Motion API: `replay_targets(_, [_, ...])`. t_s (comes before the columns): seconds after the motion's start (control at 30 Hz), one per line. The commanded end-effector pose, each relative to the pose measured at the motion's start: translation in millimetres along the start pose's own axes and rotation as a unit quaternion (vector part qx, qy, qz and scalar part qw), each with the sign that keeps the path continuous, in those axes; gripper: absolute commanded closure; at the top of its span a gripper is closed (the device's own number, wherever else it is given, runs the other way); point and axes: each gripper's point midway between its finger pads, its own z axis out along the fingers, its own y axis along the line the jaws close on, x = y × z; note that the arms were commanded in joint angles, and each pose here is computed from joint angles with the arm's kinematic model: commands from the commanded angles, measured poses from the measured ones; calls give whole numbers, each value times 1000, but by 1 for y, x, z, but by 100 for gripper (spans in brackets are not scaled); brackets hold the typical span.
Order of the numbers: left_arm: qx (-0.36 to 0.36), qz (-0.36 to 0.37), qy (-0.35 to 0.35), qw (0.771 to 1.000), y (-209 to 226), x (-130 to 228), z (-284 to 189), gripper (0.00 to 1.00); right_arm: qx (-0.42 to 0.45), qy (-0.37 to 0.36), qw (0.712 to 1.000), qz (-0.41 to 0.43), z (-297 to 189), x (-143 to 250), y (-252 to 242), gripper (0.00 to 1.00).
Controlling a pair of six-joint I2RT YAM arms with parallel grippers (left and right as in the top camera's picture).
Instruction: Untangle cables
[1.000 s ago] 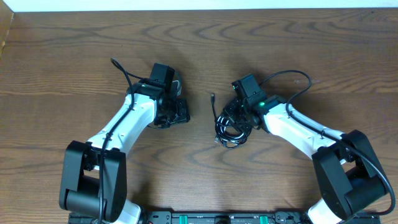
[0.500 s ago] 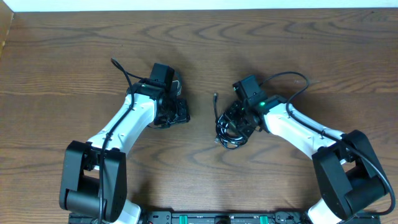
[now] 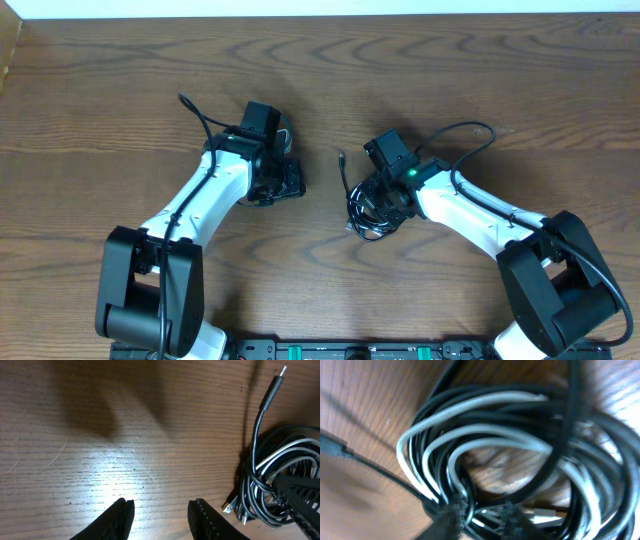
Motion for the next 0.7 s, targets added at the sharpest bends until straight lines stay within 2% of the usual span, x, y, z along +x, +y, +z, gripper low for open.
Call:
replay_targets(0.0, [-2, 5, -10, 1000, 0, -4, -5, 59, 10, -40, 999, -16, 1, -12, -2, 89])
replay_targets(0.13, [-2, 5, -10, 1000, 0, -4, -5, 59, 12, -49, 997, -52, 1, -16, -2, 92])
replay_targets(0.43, [-2, 5, -10, 1000, 0, -4, -5, 59, 5, -32, 998, -52, 1, -10, 1, 72])
replay_targets(0.67, [-2, 5, -10, 1000, 0, -4, -5, 58, 3, -24, 998, -51, 1, -7, 2, 70])
